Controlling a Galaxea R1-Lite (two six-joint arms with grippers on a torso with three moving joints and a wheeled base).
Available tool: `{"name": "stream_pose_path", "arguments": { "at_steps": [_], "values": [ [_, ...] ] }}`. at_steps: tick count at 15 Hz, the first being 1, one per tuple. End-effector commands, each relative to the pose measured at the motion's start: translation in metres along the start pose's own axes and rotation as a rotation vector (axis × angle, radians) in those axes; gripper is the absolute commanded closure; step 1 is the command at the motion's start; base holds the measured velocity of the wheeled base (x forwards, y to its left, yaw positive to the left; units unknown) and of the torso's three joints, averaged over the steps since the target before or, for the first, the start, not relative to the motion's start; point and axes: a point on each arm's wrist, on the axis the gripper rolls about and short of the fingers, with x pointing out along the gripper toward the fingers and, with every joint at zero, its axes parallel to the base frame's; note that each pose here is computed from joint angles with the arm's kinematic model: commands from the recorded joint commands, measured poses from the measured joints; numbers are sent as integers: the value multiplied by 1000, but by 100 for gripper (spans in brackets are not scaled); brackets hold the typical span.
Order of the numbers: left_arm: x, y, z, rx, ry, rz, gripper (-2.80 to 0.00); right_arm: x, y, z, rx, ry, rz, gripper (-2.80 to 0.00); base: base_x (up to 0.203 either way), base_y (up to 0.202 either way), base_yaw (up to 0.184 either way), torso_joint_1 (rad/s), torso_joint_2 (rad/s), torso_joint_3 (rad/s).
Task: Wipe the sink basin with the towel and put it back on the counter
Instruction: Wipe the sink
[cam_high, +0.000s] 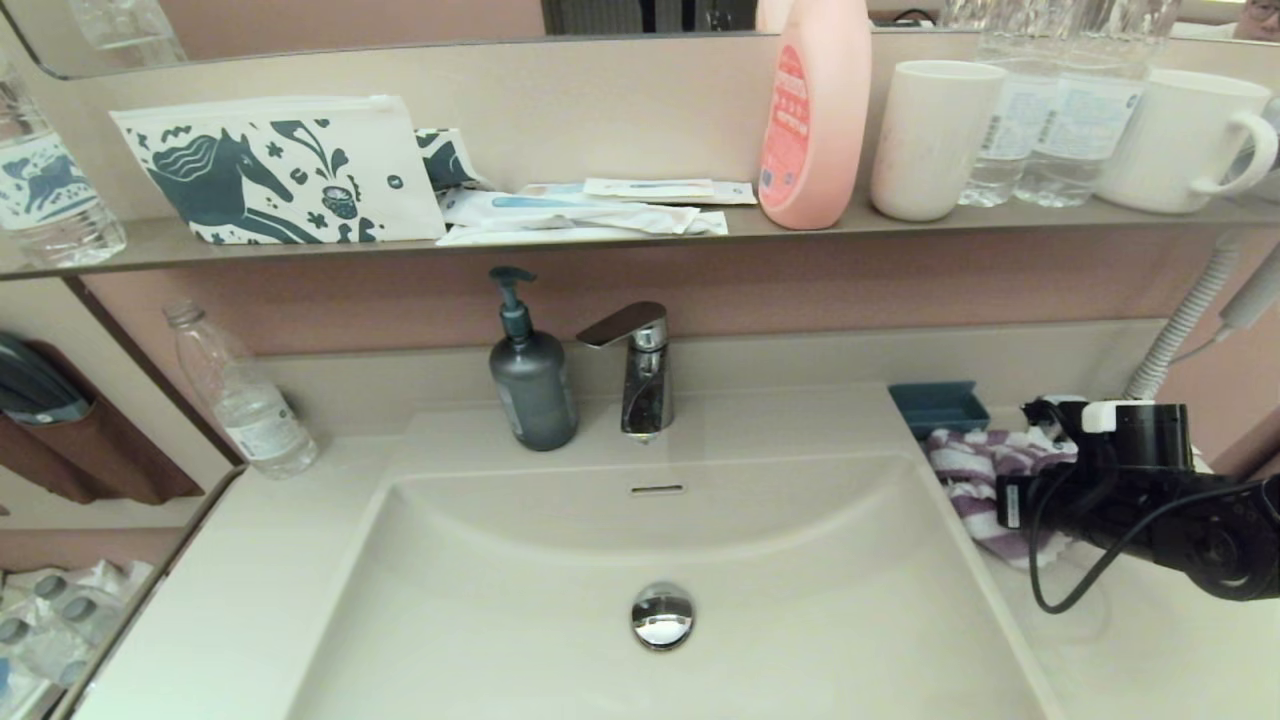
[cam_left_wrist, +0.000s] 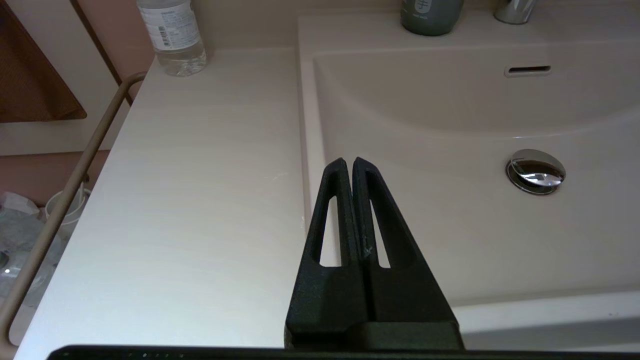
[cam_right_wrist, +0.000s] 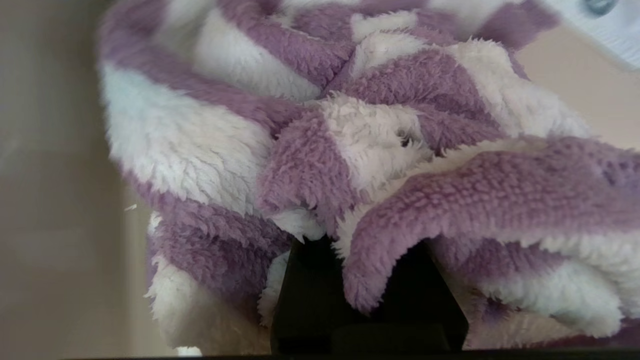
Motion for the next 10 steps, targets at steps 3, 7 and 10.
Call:
{"name": "stream_pose_path", "arguments": {
  "at_steps": [3,7,10],
  "values": [
    [0,0,0,0,1,0,0,1,-36,13,41,-48,-86,0,0,0,0,0,0,0],
    [0,0,0,0,1,0,0,-17,-48,22,49,-88,-112,0,0,0,0,0,0,0],
    [0,0,0,0,1,0,0,-61,-43,34,57,-117,-34,0,0,0,0,0,0,0]
  ]
}}
